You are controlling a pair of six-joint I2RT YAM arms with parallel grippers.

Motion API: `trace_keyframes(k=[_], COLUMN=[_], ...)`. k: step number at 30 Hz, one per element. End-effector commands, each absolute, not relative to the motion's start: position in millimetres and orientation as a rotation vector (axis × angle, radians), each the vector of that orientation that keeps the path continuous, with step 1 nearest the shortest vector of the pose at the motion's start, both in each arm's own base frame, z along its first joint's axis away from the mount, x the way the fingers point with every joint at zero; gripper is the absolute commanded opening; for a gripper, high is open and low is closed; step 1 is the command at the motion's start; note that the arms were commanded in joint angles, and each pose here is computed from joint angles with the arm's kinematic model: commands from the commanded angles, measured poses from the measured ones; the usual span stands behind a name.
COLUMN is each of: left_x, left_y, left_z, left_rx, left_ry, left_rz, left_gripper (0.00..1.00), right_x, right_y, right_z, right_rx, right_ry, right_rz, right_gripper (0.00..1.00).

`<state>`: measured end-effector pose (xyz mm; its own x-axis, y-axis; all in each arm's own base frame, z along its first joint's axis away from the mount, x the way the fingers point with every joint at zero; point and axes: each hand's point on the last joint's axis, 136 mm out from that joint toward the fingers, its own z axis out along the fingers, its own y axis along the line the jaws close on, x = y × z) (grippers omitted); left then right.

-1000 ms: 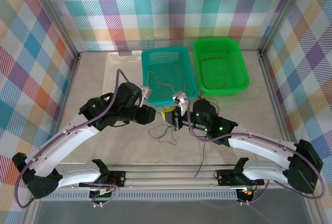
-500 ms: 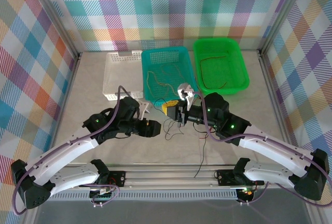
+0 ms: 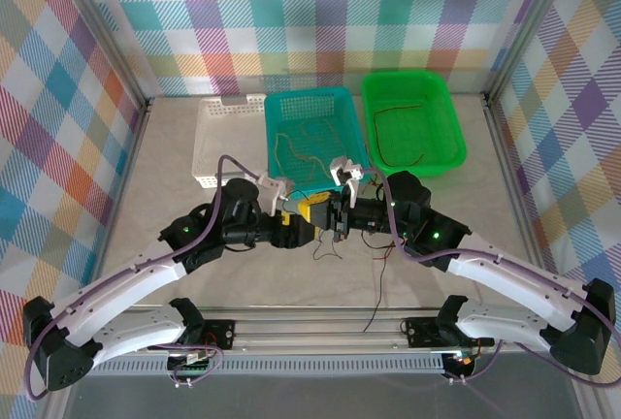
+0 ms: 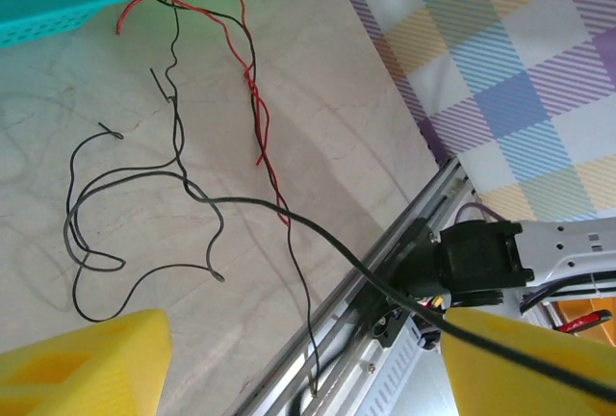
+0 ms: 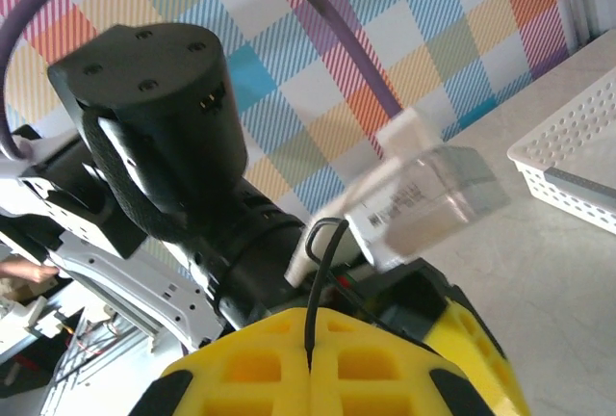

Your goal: Untangle the cables

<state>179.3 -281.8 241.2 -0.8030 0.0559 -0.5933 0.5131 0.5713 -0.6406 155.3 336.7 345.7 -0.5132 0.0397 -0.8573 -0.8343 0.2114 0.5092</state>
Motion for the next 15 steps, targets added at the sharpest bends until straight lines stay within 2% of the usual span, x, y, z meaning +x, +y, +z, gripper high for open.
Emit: trace_keyframes(k=[1,9,15], left_x=[181.7,193.7,195.6], left_y=[-291.1,-283.3,-283.4], left_z=[243.9,256.5,272.5], left_rx=[0.499,0.458,0.424], left_ry=[2.247,2.172,2.038], left_rz=[-1.151,-1.037,-1.081], left_gripper=[0.74,0.74,0.73], right_x=[150.3,154.7,160.7], right_y=[338.7,344.5,347.1], right_z=[381.1,378.6,371.4], right_rx=[-0.706,-0.606,-0.490], right_ry=[1.637,1.731,1.787], right_rz=[1.501,1.588,1.657], right_gripper=[0.00,0.00,0.00])
